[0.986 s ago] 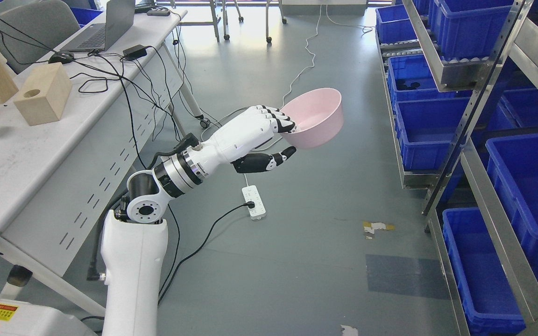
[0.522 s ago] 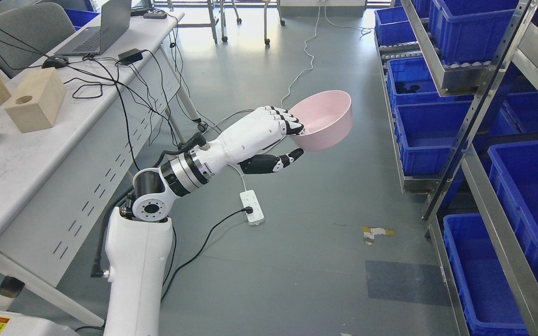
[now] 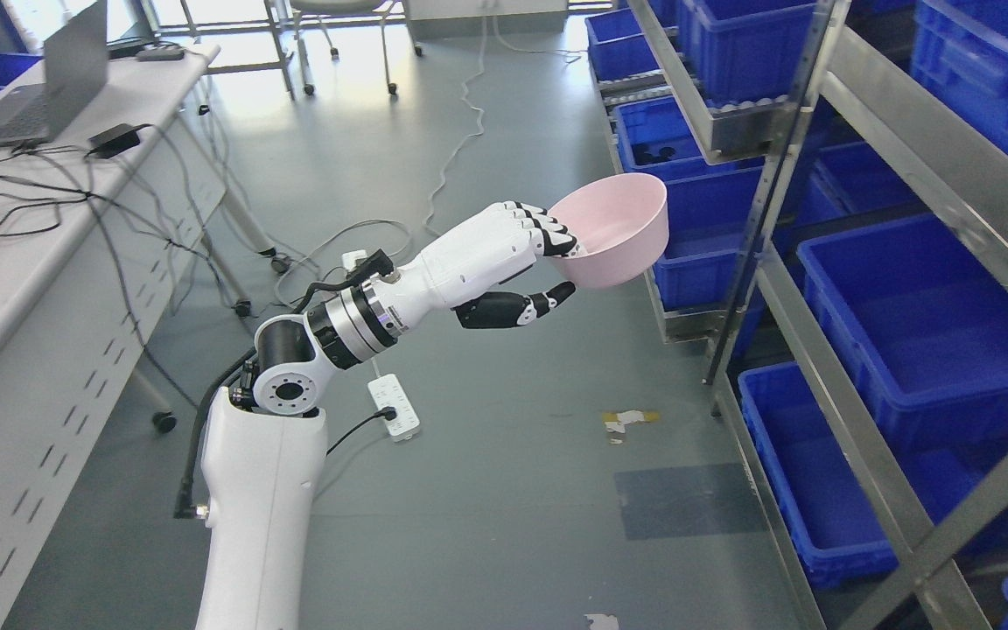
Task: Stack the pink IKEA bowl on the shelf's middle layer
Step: 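Hold the pink bowl in the left hand while the robot turns toward the shelf, then lower the held pink bowl into the pink bowl on the tray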
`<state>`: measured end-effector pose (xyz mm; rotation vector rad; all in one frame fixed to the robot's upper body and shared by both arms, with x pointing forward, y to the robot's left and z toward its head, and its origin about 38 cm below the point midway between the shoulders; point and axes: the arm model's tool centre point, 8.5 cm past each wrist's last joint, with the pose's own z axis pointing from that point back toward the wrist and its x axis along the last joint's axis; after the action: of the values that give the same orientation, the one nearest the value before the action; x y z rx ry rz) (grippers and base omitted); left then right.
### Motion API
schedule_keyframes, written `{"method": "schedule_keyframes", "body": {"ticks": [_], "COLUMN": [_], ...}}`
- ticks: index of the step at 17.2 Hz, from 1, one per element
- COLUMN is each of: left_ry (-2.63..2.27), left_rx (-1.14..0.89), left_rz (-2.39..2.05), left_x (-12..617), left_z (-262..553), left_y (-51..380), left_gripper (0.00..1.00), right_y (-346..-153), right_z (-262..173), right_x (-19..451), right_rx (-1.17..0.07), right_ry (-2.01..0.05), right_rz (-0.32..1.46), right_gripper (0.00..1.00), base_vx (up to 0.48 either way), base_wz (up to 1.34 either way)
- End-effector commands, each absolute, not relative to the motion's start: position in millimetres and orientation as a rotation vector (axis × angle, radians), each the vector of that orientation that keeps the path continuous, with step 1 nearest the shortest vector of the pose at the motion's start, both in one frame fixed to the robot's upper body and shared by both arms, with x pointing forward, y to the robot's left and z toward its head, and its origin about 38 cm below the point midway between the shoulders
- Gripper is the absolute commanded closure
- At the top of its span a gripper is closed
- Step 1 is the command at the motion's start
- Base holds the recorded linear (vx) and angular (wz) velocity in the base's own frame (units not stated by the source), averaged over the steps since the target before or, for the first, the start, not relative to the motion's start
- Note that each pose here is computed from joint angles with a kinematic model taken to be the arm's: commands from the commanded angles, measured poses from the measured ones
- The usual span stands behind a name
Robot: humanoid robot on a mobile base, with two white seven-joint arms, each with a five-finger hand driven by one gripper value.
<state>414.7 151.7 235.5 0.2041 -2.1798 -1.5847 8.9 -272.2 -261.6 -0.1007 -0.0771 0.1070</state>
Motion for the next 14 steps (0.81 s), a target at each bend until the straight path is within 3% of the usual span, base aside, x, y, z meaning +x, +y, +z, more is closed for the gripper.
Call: {"method": "schedule_keyframes", "body": {"ticks": [1,9,14], "left_ry": [-2.164,-2.178,-2.355], "left_rx": [0.217,0.216,0.423], "left_rz": [-1.598,-1.6,-1.59], "left_x": [415,416,440], "left_z": [235,240,337], "left_y": [158,156,165], "left_gripper": [0.92,0.96,0.95], "right_y": [-283.2,-283.2,-283.2], "right_z": [-261,-261,-261], "right_x": [12,12,12], "right_rx": [-0.118,-0.118,-0.118], "right_ry": [-0.09,-0.09,-0.09], "right_rz": [0.108,0.108,0.108], "right_gripper": [0.0,0.0,0.0], "base_vx": [0.048,0.052,0.009], "base_wz": [-0.74,-1.19,-1.15]}}
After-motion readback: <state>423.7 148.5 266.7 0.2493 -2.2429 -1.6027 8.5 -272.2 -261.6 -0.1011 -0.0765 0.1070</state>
